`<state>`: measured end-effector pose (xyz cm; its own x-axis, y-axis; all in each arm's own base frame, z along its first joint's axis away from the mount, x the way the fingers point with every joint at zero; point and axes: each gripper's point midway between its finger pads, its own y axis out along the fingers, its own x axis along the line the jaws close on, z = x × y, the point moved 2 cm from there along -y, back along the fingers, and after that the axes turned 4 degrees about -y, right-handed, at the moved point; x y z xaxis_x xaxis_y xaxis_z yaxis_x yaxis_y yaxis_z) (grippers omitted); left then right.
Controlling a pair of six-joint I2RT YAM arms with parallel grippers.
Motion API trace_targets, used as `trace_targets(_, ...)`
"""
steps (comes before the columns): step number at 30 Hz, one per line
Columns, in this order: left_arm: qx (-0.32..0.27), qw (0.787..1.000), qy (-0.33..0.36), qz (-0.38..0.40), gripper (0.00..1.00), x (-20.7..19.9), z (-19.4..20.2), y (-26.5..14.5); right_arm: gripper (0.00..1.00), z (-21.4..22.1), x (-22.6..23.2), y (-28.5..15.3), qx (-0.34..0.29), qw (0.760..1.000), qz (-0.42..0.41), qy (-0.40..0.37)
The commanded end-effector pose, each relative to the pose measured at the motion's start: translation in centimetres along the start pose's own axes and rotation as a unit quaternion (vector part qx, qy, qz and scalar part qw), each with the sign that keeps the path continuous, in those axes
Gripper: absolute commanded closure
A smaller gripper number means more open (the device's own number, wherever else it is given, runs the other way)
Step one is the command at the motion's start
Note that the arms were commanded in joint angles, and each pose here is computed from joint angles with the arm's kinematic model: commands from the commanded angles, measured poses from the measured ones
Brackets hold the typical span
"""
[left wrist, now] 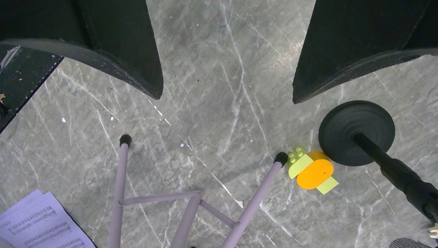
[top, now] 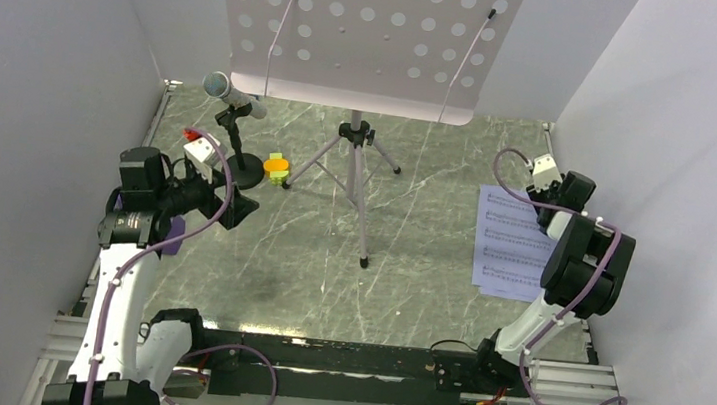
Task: Pack up the instrument practice props
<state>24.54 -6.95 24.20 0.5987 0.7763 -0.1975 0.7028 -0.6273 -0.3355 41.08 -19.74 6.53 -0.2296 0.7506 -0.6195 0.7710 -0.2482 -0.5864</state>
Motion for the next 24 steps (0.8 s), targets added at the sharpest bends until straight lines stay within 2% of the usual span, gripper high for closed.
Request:
trace_targets(1, -0.016, 1.0, 0.019, -0.005, 0.01, 0.5, -1.1, 0.2, 0.48, -1.6, -2.4, -1.9, -0.025, 0.998, 0.052, 0.0)
trace_targets(6, -0.017, 0.999, 0.028, 0.013, 0.01, 0.2, -1.1, 0.8, 0.42, -3.0, -3.3, -4.3, -0.04, 0.997, 0.049, 0.041)
trace_targets(9, -0.009, 0.999, 0.044, 0.03, 0.01, -0.3, -0.7, 1.3, 0.42, -5.2, -1.1, -6.6, -0.095, 0.991, -0.017, 0.088)
trace_targets(11, 0.007, 0.997, 0.065, 0.047, 0.02, -0.7, -0.1, 1.9, 0.41, -7.0, 1.6, -8.6, -0.149, 0.978, -0.091, 0.117)
trace_targets(16, 0.056, 0.988, 0.132, 0.053, 0.06, -0.5, 1.7, 4.1, 0.4, -12.0, 8.0, -13.8, -0.252, 0.919, -0.25, 0.17)
trace_targets(19, 0.074, 0.982, 0.164, 0.053, 0.09, -0.3, 2.6, 5.1, 0.39, -14.6, 12.0, -16.8, -0.275, 0.874, -0.352, 0.189)
trace_targets(24, 0.118, 0.97, 0.203, 0.056, 0.11, -0.5, 4.4, 4.9, 0.39, -18.2, 15.8, -20.8, -0.287, 0.812, -0.467, 0.201)
